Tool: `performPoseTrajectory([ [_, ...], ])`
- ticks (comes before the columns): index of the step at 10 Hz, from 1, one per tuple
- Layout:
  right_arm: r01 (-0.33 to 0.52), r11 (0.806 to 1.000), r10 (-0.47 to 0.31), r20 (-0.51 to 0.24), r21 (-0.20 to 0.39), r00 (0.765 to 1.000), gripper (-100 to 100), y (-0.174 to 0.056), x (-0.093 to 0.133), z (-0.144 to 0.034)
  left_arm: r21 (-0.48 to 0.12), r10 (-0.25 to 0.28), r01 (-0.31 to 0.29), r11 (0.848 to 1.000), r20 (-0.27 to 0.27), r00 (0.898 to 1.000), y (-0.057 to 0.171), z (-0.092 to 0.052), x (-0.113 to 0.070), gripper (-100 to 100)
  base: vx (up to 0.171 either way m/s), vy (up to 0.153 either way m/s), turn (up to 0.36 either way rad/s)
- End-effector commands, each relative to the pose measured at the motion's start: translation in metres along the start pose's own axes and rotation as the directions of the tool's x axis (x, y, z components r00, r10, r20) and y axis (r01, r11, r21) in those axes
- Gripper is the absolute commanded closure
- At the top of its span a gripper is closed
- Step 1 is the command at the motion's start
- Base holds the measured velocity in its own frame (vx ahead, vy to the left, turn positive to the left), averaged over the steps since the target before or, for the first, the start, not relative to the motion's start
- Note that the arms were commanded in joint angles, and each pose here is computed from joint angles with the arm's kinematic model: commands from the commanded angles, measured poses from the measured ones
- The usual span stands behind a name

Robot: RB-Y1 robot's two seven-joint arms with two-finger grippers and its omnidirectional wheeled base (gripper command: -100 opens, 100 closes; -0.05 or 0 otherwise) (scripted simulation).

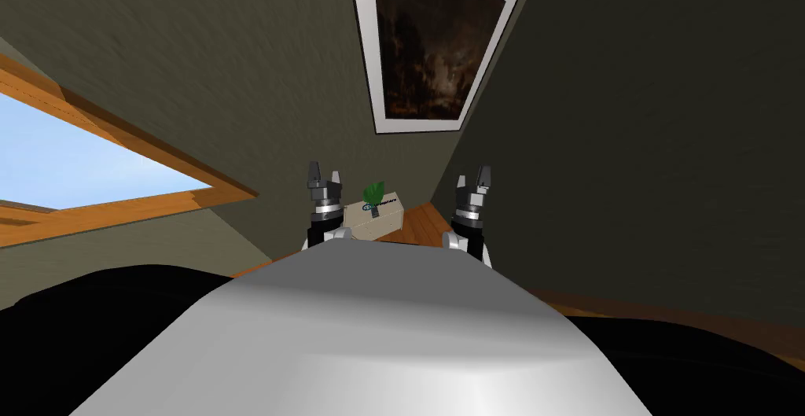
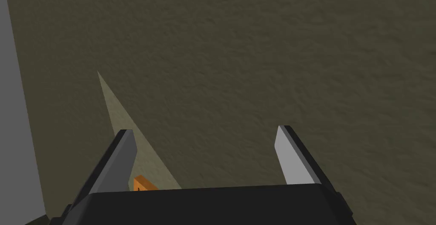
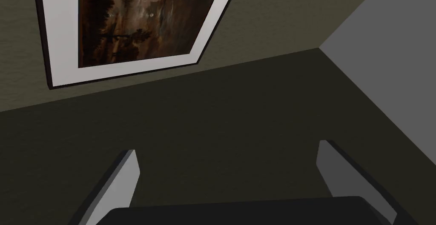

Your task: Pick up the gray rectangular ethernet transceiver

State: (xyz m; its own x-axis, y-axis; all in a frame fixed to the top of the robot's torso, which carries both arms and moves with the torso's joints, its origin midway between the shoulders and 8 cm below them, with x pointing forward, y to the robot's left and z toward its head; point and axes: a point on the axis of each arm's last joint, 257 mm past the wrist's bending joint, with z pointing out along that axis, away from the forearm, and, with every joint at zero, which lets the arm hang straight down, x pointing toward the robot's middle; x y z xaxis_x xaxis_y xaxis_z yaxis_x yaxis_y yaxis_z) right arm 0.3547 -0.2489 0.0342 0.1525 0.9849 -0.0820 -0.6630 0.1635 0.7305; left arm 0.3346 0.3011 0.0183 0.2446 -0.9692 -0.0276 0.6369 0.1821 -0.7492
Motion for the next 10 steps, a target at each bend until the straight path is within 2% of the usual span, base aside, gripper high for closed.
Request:
performPoseTrajectory([
  [1, 0.000, 1.000, 0.000, 0.000, 0.000, 1.000, 0, 0.000, 0.000, 0.000, -0.010, -0.001, 0.001, 1.000, -0.034, 0.999, 0.004, -0.001, 0.005, -100, -0.011, 0.009, -0.072],
  [3, 0.000, 1.000, 0.000, 0.000, 0.000, 1.000, 0, 0.000, 0.000, 0.000, -0.038, -0.016, 0.013, 0.999, -0.078, 0.997, 0.015, -0.006, 0.011, -100, -0.025, 0.020, -0.124],
  [6, 0.000, 1.000, 0.000, 0.000, 0.000, 1.000, 0, 0.000, 0.000, 0.000, -0.115, -0.071, 0.057, 0.992, -0.119, 0.990, 0.041, -0.020, 0.018, -100, -0.052, 0.019, -0.207],
  [8, 0.000, 1.000, 0.000, 0.000, 0.000, 1.000, 0, 0.000, 0.000, 0.000, -0.191, -0.124, 0.098, 0.977, -0.127, 0.984, 0.065, -0.036, 0.022, -100, -0.077, -0.006, -0.255],
  [10, 0.000, 1.000, 0.000, 0.000, 0.000, 1.000, 0, 0.000, 0.000, 0.000, -0.284, -0.182, 0.141, 0.948, -0.121, 0.976, 0.093, -0.060, 0.025, -100, -0.076, -0.038, -0.262],
])
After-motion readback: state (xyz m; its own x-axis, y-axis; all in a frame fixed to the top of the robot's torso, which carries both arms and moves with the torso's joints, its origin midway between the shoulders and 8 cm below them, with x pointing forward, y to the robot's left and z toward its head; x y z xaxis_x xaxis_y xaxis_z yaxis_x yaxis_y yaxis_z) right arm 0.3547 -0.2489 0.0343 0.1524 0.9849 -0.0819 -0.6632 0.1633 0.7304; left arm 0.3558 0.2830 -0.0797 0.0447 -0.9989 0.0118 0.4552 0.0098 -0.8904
